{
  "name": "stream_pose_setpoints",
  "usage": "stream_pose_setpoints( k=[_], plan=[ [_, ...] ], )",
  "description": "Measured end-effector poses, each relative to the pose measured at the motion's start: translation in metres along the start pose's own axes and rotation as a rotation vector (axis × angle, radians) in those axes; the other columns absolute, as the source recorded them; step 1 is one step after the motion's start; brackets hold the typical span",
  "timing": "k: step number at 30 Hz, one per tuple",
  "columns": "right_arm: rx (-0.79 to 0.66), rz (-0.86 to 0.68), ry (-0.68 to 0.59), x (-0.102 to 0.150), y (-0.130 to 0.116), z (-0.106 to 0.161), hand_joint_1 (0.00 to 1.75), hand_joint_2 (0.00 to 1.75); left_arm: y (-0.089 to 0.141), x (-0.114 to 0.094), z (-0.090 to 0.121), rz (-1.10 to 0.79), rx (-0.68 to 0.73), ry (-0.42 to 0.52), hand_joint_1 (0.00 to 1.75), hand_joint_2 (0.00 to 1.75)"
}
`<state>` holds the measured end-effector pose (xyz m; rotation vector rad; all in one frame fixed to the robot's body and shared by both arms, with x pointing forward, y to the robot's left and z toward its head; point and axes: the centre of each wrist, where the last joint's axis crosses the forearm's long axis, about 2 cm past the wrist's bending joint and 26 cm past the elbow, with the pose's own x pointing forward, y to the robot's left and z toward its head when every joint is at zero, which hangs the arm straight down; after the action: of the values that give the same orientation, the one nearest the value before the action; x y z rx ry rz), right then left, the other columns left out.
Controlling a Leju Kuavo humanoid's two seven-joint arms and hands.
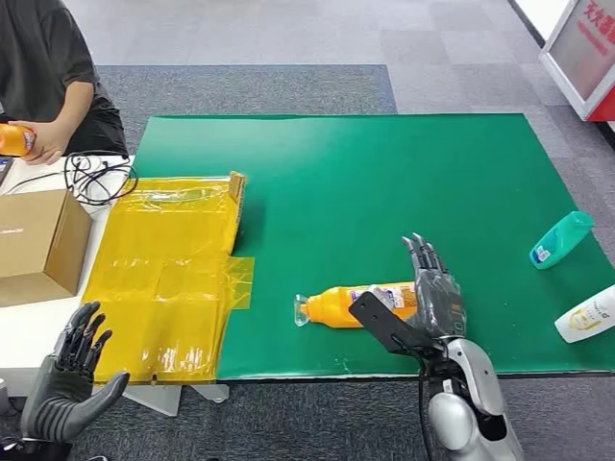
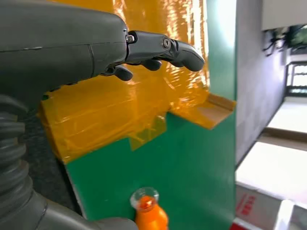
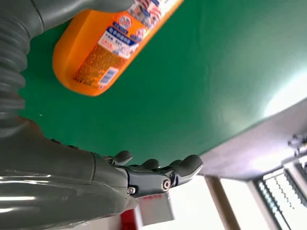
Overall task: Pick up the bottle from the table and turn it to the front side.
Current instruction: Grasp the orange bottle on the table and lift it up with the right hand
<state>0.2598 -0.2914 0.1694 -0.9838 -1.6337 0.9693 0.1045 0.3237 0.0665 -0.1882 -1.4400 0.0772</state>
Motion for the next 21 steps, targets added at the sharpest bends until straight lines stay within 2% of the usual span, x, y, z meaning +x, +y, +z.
stream_pose_setpoints(
  k=[4, 11, 21],
  plan=[
    [0.121, -0.008, -0.021, -0.009, 0.006, -0.016, 0.00, 1.75, 0.003, -0.006, 0.002, 0.010, -0.038, 0.047, 0.00, 1.75],
    [0.322, 0.055, -0.027, -0.042, 0.017, -0.044, 0.00, 1.75, 0.014, -0.020, 0.006, 0.055, -0.063, 0.064, 0.00, 1.75],
    [0.539, 0.116, 0.015, -0.083, 0.013, -0.071, 0.00, 1.75, 0.027, -0.026, 0.009, 0.095, -0.063, 0.056, 0.00, 1.75]
  ],
)
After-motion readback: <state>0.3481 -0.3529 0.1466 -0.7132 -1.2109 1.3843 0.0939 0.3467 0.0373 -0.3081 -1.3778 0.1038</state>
